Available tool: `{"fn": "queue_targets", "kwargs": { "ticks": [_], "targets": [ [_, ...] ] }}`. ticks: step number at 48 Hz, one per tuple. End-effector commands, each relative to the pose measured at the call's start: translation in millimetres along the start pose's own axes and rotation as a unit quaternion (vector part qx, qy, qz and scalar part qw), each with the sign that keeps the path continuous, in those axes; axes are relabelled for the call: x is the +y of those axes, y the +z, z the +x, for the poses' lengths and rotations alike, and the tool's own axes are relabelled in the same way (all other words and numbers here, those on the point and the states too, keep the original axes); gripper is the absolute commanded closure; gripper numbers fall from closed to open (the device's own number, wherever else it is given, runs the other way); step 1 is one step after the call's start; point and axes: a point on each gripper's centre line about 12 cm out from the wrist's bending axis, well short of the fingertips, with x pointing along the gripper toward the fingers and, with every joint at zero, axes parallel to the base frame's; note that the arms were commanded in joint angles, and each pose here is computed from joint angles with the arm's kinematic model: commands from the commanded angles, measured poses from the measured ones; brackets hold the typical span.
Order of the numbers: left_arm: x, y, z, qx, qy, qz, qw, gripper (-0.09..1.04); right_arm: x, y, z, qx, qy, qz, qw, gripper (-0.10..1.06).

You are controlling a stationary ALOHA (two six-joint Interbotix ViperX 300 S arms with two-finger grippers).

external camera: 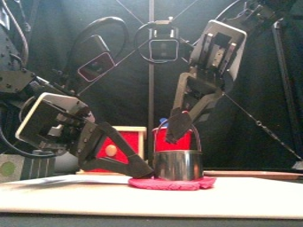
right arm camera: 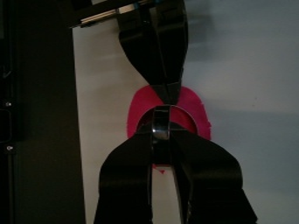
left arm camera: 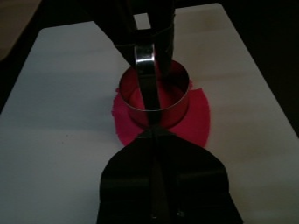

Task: Get the cutter from the drawer then cut the dough then place the extra dough in the bowl
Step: Place the extra dough in the bowl

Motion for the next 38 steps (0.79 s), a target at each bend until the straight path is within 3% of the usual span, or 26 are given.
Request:
{"fn": "queue_targets", "kwargs": {
  "ticks": [1, 16, 38],
  "targets": [
    [-0.4, 2.7, 1.5, 0.001, 0.0, -0.004, 1.0, 0.51, 4.0, 17.1, -8.8, -0.02, 0.005, -0.002, 0.9998, 0.53],
    [-1.0, 1.2, 2.7, 0.013, -0.002, -0.008, 1.0, 0.51, 8.8, 31.0, -22.7, -0.029, 0.009, -0.008, 0.9995, 0.54],
    [-0.5, 0.8, 3.5, 0.018, -0.002, -0.011, 1.0, 0.51, 2.3, 51.7, -97.3, -0.069, 0.012, 0.001, 0.9975, 0.54]
  ]
}}
